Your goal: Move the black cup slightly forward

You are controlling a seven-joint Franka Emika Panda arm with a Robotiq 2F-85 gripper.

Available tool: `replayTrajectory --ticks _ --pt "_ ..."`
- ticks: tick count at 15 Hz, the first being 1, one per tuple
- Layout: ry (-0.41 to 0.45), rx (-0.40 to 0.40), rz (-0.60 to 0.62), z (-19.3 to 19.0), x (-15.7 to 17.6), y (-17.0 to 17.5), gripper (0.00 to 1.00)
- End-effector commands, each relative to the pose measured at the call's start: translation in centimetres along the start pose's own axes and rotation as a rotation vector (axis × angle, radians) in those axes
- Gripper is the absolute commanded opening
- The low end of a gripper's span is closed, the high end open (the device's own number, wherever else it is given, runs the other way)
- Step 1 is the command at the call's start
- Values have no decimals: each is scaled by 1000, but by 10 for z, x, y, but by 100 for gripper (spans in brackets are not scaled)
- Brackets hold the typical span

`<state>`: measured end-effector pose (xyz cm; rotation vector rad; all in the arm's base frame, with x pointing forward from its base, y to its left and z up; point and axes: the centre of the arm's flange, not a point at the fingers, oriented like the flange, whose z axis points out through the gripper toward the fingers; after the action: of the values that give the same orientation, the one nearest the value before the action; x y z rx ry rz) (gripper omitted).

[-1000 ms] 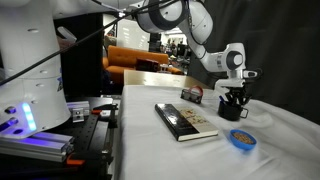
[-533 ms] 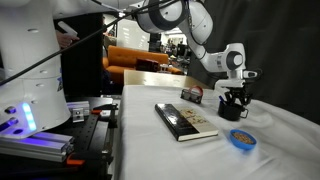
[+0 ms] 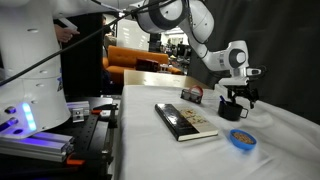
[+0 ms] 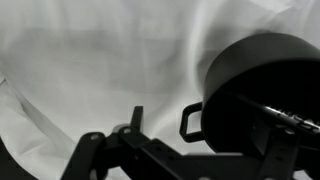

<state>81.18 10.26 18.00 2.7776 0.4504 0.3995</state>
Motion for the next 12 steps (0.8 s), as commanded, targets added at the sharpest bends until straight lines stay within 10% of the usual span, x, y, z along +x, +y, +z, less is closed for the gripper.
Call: replayTrajectory --ticks 1,12 --pt "21 -10 -13 -8 14 6 100" --pt "78 8 70 -109 -11 -8 100"
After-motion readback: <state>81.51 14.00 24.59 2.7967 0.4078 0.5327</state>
